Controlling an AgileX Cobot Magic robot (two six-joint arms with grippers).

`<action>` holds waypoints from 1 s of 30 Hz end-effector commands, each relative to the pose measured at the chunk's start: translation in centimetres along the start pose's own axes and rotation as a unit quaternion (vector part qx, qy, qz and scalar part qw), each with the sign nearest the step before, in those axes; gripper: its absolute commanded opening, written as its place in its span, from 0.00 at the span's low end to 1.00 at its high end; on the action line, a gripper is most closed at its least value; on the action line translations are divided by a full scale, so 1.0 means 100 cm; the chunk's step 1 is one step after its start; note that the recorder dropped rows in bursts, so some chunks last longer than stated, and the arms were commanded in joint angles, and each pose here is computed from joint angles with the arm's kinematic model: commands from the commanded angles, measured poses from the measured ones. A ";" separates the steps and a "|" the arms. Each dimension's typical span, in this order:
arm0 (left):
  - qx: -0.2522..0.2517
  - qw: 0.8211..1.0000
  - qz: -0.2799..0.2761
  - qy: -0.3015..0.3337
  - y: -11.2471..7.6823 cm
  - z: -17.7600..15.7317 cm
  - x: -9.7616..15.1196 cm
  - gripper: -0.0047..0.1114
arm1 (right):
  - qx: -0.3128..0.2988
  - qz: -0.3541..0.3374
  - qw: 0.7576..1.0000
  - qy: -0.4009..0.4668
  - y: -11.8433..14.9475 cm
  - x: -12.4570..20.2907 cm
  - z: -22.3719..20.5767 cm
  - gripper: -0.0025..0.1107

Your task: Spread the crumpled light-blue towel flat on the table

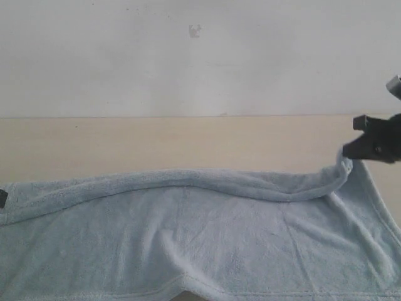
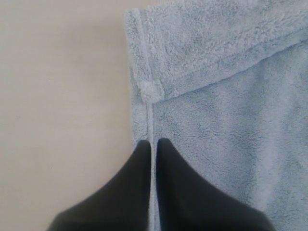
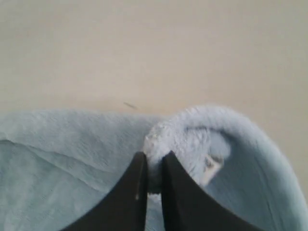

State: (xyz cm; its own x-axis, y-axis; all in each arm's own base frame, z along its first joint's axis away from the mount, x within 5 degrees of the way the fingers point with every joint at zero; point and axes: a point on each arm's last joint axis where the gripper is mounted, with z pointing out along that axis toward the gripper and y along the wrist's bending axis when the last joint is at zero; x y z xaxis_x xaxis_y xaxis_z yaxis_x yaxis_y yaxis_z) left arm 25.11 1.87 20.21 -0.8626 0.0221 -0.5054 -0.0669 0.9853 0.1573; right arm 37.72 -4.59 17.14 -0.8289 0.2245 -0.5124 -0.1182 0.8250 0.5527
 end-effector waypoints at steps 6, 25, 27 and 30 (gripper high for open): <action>0.003 1.000 -0.007 -0.006 -0.001 -0.002 -0.002 0.07 | 0.017 -0.003 0.993 -0.120 0.028 -0.090 0.007 0.09; 0.002 1.000 0.012 -0.004 0.000 -0.002 -0.002 0.07 | 0.039 -0.098 0.993 0.053 0.027 -0.095 0.008 0.21; 0.003 1.000 0.011 -0.003 0.000 -0.002 -0.002 0.07 | 0.082 -0.099 0.988 0.090 0.020 -0.077 0.002 0.16; 0.003 1.000 0.011 -0.004 0.000 -0.002 -0.002 0.07 | 0.117 -0.101 0.981 0.121 0.016 -0.045 -0.006 0.09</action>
State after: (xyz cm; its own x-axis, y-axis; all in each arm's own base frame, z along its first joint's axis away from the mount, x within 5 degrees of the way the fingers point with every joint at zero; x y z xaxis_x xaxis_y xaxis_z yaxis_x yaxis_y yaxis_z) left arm 25.12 1.84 20.21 -0.8635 0.0464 -0.5021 -0.0442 0.9850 0.1669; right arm 43.04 -4.41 21.01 -0.8973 -0.0279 -0.4405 -0.1941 0.9212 0.3372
